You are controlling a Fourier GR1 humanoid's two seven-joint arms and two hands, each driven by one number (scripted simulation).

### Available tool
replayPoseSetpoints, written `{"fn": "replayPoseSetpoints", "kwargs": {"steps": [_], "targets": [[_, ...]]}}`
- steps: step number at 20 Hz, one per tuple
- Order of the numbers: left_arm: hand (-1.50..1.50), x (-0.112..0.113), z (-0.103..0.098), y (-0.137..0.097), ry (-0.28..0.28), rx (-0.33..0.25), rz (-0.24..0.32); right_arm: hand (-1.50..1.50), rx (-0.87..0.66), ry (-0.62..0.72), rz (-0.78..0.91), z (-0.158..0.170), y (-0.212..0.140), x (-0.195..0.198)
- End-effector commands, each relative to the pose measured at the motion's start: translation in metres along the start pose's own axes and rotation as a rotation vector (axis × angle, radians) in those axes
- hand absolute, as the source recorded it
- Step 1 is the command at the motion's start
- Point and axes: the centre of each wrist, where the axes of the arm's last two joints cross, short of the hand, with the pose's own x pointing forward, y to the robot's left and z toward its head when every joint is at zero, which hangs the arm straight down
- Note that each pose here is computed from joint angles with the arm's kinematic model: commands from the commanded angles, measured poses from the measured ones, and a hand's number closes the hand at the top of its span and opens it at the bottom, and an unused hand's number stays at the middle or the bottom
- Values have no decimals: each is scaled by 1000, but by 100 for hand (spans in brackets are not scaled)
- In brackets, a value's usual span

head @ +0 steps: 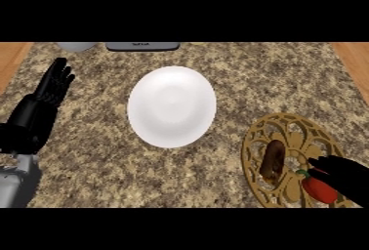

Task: Pick the bell pepper from the placemat and place it in the plate

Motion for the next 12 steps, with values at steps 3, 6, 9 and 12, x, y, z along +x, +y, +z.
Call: {"fn": "replayPoseSetpoints", "kwargs": {"steps": [3,6,9,12], "targets": [[0,-10,-8,-16,-9,-11,9,-150,169,164,117,-6,-9,14],[0,-9,-6,9,0,-18,13,-150,178,178,136,-11,13,25],[0,9,-18,-4,1,-4,6,-150,135,212,149,-19,13,33],[0,4,-15,-5,-19,-14,-15,-150,143,270,202,-39,31,9]]}}
